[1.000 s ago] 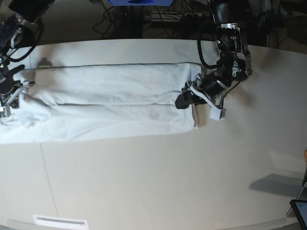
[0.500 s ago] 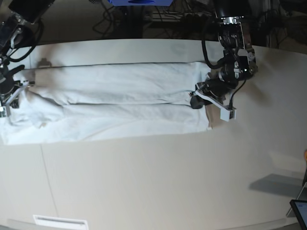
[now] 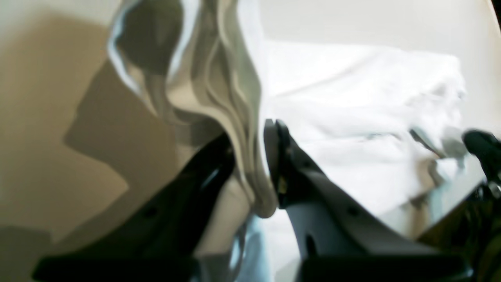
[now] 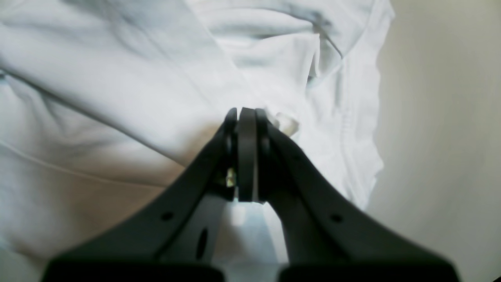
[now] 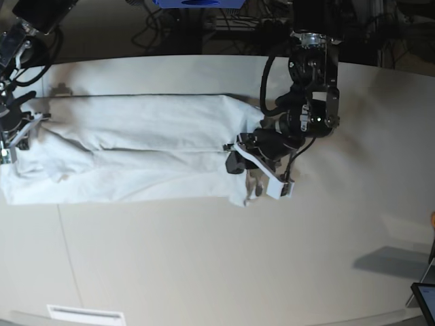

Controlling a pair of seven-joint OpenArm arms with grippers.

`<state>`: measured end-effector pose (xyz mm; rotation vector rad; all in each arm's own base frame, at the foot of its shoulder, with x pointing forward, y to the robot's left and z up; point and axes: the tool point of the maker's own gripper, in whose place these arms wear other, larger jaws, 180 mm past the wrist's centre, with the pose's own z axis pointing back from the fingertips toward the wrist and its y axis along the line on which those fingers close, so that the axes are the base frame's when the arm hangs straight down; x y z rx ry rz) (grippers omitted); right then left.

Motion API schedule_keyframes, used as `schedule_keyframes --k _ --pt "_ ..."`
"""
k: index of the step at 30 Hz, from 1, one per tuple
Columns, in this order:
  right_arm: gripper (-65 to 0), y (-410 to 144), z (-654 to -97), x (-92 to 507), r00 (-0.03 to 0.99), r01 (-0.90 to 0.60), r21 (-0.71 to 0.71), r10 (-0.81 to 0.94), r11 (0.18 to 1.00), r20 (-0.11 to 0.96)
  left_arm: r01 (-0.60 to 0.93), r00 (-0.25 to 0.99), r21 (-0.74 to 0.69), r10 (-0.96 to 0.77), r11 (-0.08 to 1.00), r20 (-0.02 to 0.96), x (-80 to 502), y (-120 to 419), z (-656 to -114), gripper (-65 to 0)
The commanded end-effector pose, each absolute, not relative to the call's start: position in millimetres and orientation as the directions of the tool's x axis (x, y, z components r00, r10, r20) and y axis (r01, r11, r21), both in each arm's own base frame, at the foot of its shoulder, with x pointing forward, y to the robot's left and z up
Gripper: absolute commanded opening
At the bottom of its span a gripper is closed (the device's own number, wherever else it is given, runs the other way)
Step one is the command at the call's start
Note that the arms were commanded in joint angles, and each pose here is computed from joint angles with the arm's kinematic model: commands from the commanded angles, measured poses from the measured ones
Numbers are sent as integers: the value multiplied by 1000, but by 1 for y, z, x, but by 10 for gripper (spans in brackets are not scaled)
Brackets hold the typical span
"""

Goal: Fold the T-shirt properly
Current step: 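Grasp the hem end of the strip with the left gripper, then fold the grasped hem end over toward the right gripper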

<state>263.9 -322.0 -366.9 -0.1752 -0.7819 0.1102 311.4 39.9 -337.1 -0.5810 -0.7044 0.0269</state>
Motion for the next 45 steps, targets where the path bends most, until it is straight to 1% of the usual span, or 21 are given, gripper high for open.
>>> schedule_keyframes --k 1,6,12,15,18,24,31,42,45 --pt "-637 -327 -351 274 666 -26 -216 178 976 725 205 742 -539 229 817 630 319 28 -320 -650" --pt "-637 -327 -351 274 666 -26 -216 178 976 725 243 750 -566 217 787 625 318 2 -315 -650" --pt "-637 -327 -351 274 664 -26 -216 178 976 726 227 809 -610 202 759 552 307 -25 -338 -650" --pt "-637 -327 -351 274 664 -26 -216 178 976 726 229 824 -622 191 749 533 302 -36 -343 -650" --pt "-637 -327 -351 274 664 -26 -216 178 976 726 241 818 -632 196 737 541 306 -44 -337 -650" --pt "-637 -327 -351 274 664 -26 -216 178 976 726 239 822 -650 206 722 531 316 -55 -334 -650" --pt "-637 -327 -351 274 664 -26 -216 178 976 726 224 827 -609 182 761 532 317 -65 -346 -650" --pt "-637 -327 -351 274 664 -26 -216 178 976 726 228 823 -605 181 763 539 319 -66 -344 -650" --pt "-637 -327 -351 274 664 -26 -216 178 976 726 217 833 -607 179 765 523 318 -66 -350 -650"
